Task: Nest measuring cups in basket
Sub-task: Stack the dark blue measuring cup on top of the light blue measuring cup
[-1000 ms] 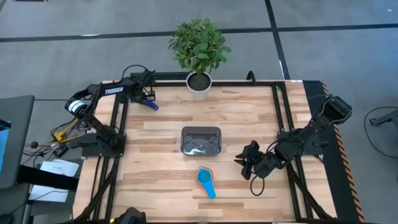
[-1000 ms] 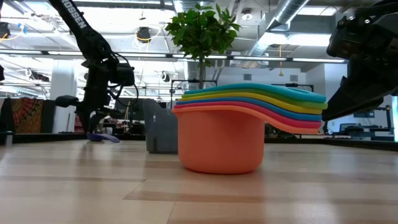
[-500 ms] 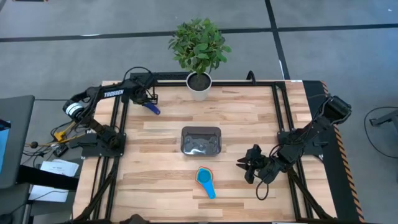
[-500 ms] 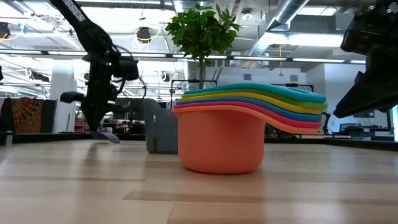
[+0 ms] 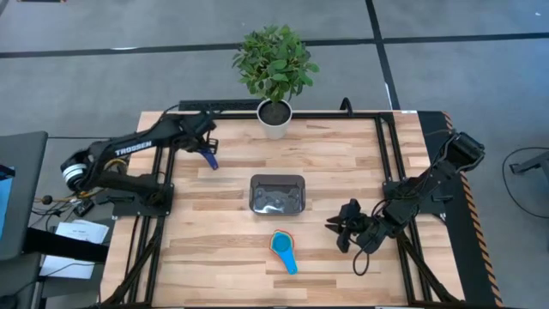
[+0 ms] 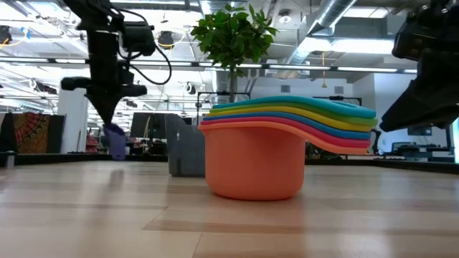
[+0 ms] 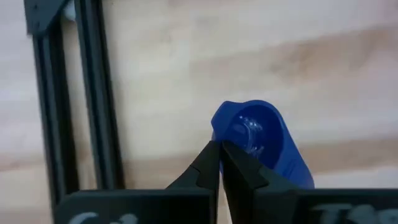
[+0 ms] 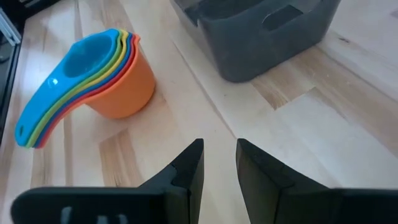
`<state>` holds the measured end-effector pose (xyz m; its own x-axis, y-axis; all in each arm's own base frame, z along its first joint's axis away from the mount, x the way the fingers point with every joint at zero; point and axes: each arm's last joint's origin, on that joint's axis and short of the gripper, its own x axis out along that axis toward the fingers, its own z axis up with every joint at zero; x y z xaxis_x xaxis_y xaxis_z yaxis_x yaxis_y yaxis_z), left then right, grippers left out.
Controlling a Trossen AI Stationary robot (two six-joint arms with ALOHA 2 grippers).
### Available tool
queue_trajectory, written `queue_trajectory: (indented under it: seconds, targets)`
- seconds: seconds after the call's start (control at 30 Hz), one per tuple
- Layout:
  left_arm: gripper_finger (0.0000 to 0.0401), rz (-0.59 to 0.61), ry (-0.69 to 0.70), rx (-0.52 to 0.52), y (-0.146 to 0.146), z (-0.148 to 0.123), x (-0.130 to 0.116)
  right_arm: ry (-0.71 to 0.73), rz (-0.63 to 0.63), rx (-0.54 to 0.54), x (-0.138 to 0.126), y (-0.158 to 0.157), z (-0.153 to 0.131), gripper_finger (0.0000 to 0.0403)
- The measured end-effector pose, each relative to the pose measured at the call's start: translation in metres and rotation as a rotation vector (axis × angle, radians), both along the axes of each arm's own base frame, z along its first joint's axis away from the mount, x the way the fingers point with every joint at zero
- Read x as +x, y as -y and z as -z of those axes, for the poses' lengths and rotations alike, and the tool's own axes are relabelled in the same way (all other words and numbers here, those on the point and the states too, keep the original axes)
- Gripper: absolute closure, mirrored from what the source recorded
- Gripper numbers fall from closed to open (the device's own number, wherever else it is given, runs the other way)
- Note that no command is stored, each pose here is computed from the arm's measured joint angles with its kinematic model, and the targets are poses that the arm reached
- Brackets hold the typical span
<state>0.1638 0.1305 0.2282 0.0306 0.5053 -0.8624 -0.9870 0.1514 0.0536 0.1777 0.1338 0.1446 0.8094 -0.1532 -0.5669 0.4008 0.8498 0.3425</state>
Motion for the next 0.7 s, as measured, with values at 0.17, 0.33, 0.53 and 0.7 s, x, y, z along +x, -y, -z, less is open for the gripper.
queue_trajectory:
  seconds: [0.17,0.33,0.53,0.7]
  targets:
    - [0.0401,0.034,-0.018,-0.091,0.027,0.022,0.007,0.016,0.001,0.012,0.001,-0.001,-0.001,0.0285]
    - [0.0401,0.067,0.004,-0.143,0.057,0.045,0.013,0.013,-0.009,0.013,0.000,-0.002,-0.001,0.0285]
    - [0.0401,0.100,0.057,-0.150,0.084,0.049,0.021,0.008,-0.016,-0.001,0.000,-0.002,-0.001,0.0285]
    - [0.0401,0.126,0.093,-0.150,0.094,0.049,0.026,0.006,-0.001,0.000,0.003,0.002,-0.001,0.0285]
